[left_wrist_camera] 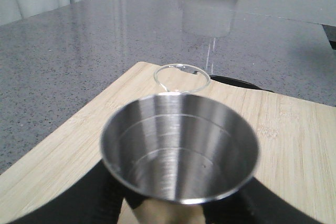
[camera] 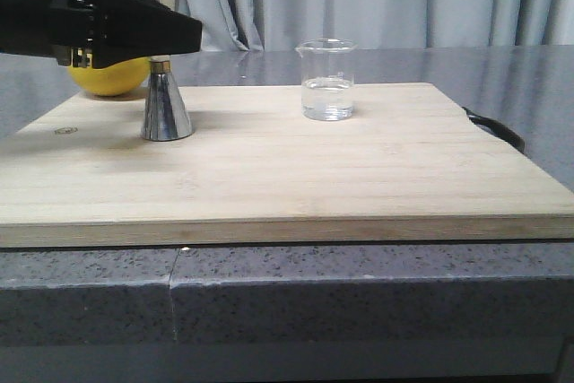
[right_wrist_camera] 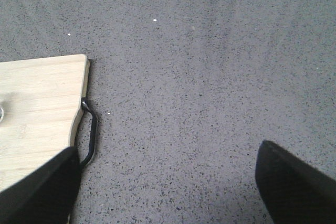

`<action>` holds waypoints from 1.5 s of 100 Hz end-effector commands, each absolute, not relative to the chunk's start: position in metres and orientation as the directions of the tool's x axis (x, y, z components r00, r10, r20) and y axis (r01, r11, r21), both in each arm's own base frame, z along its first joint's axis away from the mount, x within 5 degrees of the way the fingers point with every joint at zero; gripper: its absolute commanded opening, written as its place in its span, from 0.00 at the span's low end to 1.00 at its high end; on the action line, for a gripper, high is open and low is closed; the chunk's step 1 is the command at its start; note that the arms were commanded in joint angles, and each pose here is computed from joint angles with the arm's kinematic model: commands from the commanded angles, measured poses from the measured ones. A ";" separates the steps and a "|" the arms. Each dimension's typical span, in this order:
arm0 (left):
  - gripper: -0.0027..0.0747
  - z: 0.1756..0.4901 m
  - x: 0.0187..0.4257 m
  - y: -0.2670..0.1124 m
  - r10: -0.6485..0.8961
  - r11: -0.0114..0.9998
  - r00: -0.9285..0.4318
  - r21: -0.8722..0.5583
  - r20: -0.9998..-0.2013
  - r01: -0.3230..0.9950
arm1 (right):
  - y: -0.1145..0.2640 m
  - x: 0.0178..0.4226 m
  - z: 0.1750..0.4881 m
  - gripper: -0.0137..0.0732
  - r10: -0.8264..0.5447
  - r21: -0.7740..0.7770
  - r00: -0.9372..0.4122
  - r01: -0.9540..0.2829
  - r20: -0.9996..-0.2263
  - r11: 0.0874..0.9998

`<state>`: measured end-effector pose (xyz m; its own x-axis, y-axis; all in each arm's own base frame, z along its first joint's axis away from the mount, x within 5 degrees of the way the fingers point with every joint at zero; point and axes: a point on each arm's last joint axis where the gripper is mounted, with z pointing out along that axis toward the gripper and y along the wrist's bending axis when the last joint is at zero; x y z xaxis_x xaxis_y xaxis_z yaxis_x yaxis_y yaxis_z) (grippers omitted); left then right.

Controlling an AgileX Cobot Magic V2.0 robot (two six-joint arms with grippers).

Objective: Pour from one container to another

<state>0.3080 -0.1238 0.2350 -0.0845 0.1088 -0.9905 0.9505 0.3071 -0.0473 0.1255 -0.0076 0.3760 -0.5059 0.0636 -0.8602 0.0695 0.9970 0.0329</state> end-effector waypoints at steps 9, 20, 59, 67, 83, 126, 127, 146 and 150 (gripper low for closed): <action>0.40 0.269 0.303 -0.127 -0.038 0.278 -0.013 -0.023 -0.999 0.960 | -0.008 0.128 0.393 0.85 0.050 0.024 -0.412 0.067 -0.910 0.997; 0.35 0.269 0.303 -0.127 -0.038 0.278 -0.013 -0.023 -0.999 0.960 | -0.008 0.128 0.393 0.85 0.050 0.024 -0.412 0.067 -0.910 0.997; 0.34 0.280 0.298 -0.126 -0.045 0.278 0.016 0.003 -0.999 0.961 | -0.008 0.128 0.393 0.85 0.050 0.024 -0.405 0.067 -0.913 0.997; 0.34 0.288 0.294 -0.126 -0.055 0.276 0.013 -0.003 -0.998 0.961 | -0.008 0.129 0.395 0.85 0.049 0.024 -0.388 0.067 -0.920 0.997; 0.34 0.295 0.290 -0.125 -0.059 0.276 0.038 0.020 -0.998 0.961 | -0.009 0.135 0.397 0.85 0.045 0.022 -0.374 0.067 -0.926 0.998; 0.34 0.303 0.293 -0.126 -0.091 0.268 -0.033 -0.057 -0.995 0.962 | 0.025 0.184 0.412 0.85 -0.083 0.026 -0.477 -0.219 -0.875 0.975; 0.34 0.303 0.293 -0.126 -0.091 0.268 -0.033 -0.057 -0.995 0.962 | 0.028 0.186 0.411 0.85 -0.093 0.026 -0.483 -0.233 -0.871 0.972; 0.34 0.303 0.294 -0.126 -0.089 0.273 -0.032 -0.056 -0.996 0.961 | 0.070 0.207 0.410 0.85 -0.253 -0.012 -0.524 -0.420 -0.813 0.908; 0.34 0.303 0.294 -0.126 -0.088 0.274 -0.033 -0.056 -0.996 0.960 | 0.076 0.210 0.409 0.85 -0.270 -0.013 -0.527 -0.441 -0.806 0.898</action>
<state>0.3005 -0.1228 0.2690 -0.0997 0.0569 -0.9934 0.9460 0.3149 -0.0769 0.2045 0.0628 0.3943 -0.5958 -0.2307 -0.7693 -0.3876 0.9215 0.0238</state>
